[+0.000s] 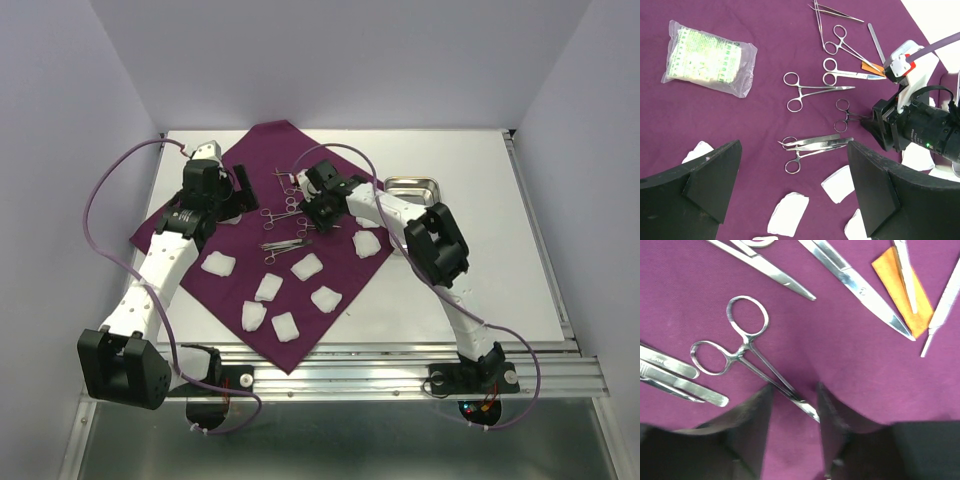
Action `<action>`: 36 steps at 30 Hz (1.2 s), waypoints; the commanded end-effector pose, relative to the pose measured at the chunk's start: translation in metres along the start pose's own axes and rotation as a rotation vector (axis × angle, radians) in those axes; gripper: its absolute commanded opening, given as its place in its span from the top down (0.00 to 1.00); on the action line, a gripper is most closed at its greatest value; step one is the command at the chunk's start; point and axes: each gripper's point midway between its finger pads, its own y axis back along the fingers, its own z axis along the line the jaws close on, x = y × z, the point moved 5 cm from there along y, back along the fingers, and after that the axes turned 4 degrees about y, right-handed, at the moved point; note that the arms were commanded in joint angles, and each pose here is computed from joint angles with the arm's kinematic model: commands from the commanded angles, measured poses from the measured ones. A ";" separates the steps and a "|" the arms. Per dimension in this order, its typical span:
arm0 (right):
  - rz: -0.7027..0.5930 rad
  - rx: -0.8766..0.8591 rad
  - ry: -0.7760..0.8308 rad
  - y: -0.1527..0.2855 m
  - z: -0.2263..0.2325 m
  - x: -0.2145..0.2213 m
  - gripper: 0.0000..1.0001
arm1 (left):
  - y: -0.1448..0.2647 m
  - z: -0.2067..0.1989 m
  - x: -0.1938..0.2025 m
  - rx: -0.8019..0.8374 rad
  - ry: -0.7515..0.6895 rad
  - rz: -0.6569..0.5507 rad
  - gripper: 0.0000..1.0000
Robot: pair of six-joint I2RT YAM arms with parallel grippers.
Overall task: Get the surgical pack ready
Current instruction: Pick up the medical item from the surgical kit.
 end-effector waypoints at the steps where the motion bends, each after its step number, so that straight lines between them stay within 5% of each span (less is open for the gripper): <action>1: 0.006 -0.010 0.007 -0.009 0.004 0.001 0.57 | 0.004 0.000 -0.005 0.012 -0.011 -0.034 0.01; 16: -0.024 -0.005 0.014 0.020 0.021 -0.006 0.97 | 0.003 0.001 -0.006 0.002 -0.013 -0.037 0.01; 36: -0.126 0.055 -0.147 0.076 0.020 -0.012 0.99 | -0.001 0.003 -0.004 -0.007 -0.013 -0.032 0.01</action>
